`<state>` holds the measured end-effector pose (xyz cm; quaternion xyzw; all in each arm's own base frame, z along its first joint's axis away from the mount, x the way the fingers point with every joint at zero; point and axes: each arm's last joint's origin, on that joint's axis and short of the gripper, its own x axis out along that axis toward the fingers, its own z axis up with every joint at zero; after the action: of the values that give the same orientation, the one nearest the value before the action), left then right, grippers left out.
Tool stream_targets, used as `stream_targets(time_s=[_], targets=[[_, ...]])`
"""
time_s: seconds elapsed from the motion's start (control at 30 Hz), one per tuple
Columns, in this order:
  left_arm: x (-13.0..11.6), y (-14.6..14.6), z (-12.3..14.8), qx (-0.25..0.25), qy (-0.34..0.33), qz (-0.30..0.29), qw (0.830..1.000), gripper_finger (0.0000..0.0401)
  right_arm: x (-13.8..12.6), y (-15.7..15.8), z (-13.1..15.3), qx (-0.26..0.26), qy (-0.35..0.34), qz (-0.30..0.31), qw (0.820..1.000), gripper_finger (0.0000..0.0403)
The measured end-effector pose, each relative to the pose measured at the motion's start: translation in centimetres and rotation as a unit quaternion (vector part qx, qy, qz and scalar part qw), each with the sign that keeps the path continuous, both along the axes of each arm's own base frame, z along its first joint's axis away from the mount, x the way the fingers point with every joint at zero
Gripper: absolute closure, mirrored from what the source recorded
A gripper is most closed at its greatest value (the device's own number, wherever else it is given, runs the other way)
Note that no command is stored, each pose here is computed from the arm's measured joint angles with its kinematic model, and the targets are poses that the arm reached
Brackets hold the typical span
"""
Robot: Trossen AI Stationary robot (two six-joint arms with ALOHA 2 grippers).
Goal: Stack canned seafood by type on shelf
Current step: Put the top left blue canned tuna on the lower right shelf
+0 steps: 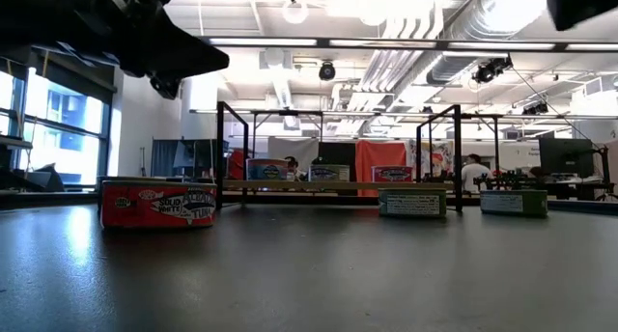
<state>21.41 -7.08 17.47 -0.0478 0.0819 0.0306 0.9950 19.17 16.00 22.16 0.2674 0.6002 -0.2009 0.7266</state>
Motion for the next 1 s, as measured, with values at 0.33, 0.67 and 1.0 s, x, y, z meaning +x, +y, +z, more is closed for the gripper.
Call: stream_targets(time_s=[0.33, 0.67, 1.0], targets=[[-0.4, -4.7, 3.6, 0.084, 0.01, -0.112, 0.99, 0.04, 0.9, 0.1, -2.5, -0.107, -0.197, 0.001, 0.974, 0.022], [-2.0, -4.2, 7.8, 0.13, 0.26, 0.045, 0.956, 0.04, 3.6, -3.0, -4.1, -0.305, -0.415, -0.08, 0.853, 0.022], [-4.5, -2.3, 6.1, 0.042, 0.351, 0.192, 0.915, 0.0388, 4.2, -5.2, -5.3, -0.297, -0.414, -0.103, 0.854, 0.022]])
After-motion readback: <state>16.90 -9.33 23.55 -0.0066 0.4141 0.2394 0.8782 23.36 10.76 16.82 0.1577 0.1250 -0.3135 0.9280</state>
